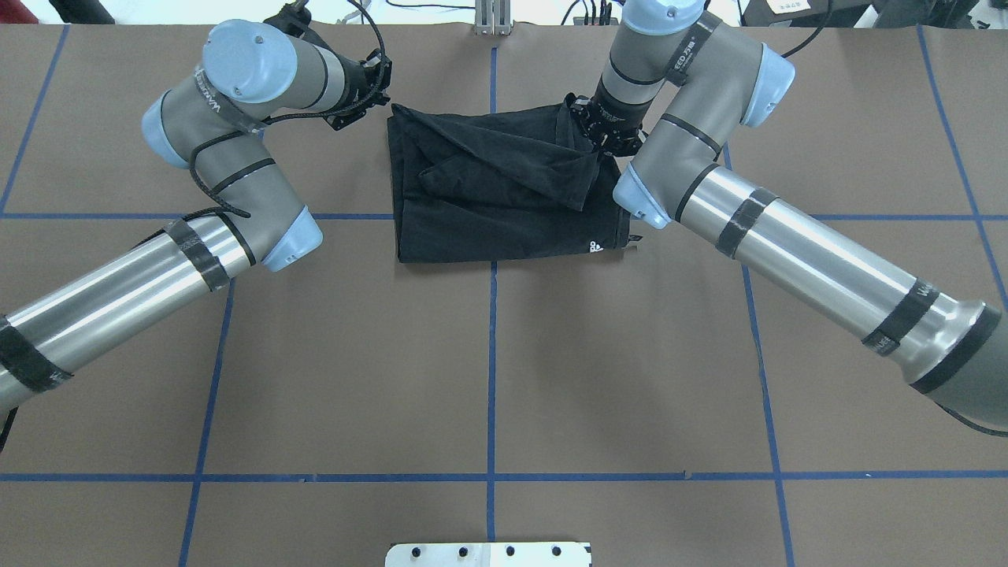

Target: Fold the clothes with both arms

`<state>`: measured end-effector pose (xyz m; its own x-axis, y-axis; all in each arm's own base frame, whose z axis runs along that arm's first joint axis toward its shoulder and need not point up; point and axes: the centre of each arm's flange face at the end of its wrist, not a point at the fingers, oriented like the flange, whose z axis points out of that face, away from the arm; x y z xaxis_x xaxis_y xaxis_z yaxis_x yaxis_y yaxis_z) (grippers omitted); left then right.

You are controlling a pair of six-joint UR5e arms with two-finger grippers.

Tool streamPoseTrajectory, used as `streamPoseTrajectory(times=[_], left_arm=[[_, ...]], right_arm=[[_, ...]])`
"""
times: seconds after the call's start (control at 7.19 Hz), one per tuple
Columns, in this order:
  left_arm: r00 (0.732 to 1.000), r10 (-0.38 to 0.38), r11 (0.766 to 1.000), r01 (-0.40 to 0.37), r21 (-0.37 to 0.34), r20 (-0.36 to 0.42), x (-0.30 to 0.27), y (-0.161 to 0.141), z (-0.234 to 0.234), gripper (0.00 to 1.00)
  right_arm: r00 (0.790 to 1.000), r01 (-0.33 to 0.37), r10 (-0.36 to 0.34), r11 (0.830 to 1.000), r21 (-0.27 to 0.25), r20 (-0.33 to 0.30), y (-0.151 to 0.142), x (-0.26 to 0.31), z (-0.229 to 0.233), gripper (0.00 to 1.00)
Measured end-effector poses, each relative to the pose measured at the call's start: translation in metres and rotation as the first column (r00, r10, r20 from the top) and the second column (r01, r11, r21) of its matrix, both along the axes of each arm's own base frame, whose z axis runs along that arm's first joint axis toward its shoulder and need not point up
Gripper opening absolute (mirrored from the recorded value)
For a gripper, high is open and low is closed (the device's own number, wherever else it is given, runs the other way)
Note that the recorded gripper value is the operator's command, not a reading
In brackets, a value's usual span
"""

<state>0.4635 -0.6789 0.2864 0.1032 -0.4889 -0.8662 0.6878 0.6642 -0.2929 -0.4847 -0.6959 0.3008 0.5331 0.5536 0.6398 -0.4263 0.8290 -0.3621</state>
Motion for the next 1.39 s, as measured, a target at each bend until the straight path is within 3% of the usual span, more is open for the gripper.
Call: streamPoseTrajectory(times=[0.28, 0.56, 0.83, 1.39], left_arm=[[0.999, -0.031, 0.999, 0.030, 0.021, 0.019, -0.008, -0.016, 0.006, 0.57], [0.999, -0.042, 0.999, 0.041, 0.034, 0.018, -0.020, -0.021, 0.004, 0.56], [0.999, -0.020, 0.998, 0.018, 0.063, 0.025, -0.051, -0.023, 0.007, 0.55], [0.998, 0.041, 0.996, -0.045, 0.081, 0.050, -0.102, -0.019, 0.043, 0.55]], right_arm=[[1.000, 0.002, -0.003, 1.000, 0.015, 0.026, -0.031, 0.027, -0.020, 1.00], [0.997, 0.007, -0.009, 1.000, 0.028, 0.073, -0.026, 0.041, -0.048, 1.00], [0.997, -0.005, 0.002, 0.999, 0.037, 0.082, 0.020, 0.024, -0.058, 0.01], [1.000, -0.004, 0.002, 0.995, 0.098, 0.022, 0.098, -0.054, -0.051, 0.00]])
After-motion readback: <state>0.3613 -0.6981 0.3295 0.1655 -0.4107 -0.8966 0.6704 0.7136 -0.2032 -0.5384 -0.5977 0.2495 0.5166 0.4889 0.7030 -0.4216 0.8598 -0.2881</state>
